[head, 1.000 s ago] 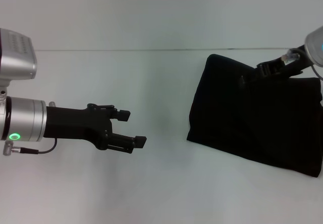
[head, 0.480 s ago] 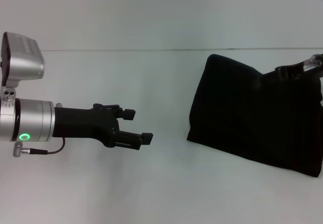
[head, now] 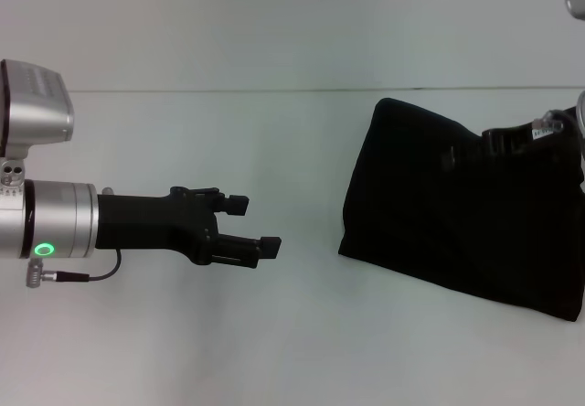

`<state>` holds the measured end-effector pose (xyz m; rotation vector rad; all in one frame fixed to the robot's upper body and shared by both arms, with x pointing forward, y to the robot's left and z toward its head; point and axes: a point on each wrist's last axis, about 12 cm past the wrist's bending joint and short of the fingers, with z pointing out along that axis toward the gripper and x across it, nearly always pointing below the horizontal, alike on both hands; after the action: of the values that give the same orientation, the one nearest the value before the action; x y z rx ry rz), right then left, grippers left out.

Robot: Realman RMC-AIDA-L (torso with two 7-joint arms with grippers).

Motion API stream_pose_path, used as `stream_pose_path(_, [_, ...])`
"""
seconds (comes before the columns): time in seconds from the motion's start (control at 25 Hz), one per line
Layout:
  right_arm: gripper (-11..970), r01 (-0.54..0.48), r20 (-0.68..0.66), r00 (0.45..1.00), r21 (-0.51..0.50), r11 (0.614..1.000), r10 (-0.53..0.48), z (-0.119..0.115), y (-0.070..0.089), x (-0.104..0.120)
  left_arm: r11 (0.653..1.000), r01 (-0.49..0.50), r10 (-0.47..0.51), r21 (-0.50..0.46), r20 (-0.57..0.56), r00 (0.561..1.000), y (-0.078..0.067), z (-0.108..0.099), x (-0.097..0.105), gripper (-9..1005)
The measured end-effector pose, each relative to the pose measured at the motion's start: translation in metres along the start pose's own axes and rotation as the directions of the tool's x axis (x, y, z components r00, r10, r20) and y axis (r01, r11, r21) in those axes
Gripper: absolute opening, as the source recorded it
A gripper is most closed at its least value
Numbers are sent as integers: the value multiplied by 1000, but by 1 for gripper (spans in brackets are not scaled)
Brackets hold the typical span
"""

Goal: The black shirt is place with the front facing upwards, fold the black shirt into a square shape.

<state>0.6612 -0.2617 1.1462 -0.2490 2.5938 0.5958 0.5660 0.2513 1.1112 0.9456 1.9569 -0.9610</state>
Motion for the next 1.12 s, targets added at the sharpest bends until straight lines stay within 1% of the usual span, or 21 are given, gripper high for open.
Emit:
stream_pose_path(0.36, [896, -7, -23, 1000, 7, 1000, 7, 6, -2, 8, 1000, 3, -3, 0, 1, 1000, 0, -1, 1, 948])
stream_pose_path(0.84, [896, 19, -33, 999, -18, 1000, -19, 19, 11, 9, 1000, 10, -10, 1, 1, 1000, -1, 0, 3, 949])
stream_pose_path(1.12, [896, 42, -49, 998, -42, 998, -44, 29, 22, 12, 1000, 16, -16, -2, 0, 1000, -1, -1, 6, 948])
